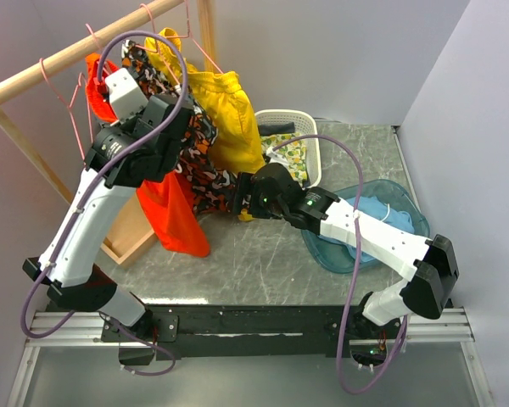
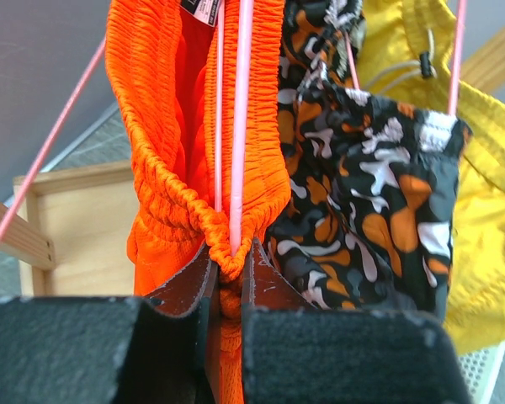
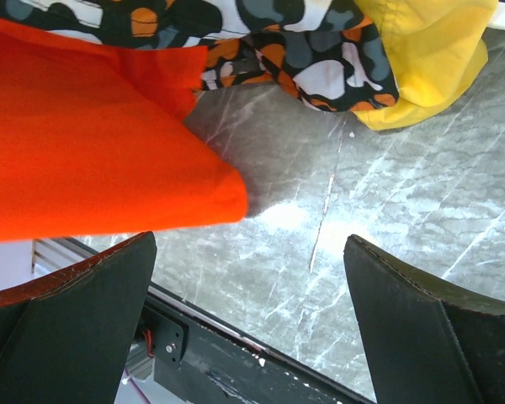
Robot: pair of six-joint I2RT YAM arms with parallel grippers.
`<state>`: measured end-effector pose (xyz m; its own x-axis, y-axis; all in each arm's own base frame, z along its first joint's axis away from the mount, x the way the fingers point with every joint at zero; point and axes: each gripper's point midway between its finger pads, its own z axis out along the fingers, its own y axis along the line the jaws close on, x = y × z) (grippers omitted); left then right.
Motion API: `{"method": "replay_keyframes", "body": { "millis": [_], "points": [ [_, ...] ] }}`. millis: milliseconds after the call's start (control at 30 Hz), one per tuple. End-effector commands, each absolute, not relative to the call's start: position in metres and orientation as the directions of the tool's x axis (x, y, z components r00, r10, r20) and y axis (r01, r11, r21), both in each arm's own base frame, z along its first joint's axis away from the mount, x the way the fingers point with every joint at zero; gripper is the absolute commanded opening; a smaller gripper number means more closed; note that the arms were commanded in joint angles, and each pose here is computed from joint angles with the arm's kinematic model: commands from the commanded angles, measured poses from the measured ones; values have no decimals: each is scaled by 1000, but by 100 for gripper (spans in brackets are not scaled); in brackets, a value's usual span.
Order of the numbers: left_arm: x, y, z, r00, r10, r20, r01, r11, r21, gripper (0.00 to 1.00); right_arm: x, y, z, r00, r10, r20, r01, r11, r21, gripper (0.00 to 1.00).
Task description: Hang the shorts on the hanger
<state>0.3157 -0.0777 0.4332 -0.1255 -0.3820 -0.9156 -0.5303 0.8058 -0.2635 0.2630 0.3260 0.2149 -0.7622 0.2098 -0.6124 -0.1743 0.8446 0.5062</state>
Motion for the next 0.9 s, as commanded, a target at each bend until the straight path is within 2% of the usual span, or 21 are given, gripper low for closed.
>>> {"method": "replay_keyframes", "body": {
  "millis": [0,600,867],
  "points": [
    [323,-61,466,1,-404,-915,-543,768,-340,1,260,324,237,-737,219,-639,-205,829,520,100],
    [358,-61,428,-82,-416,-906,-542,781,-310,1,258,324,244,-722,204,-661,-233,828,510,100],
    [359,-63,425,-95,-418,-903,-525,792,-311,1,289,341,285,-508,230,-830,-342,830,440,100]
  ]
}}
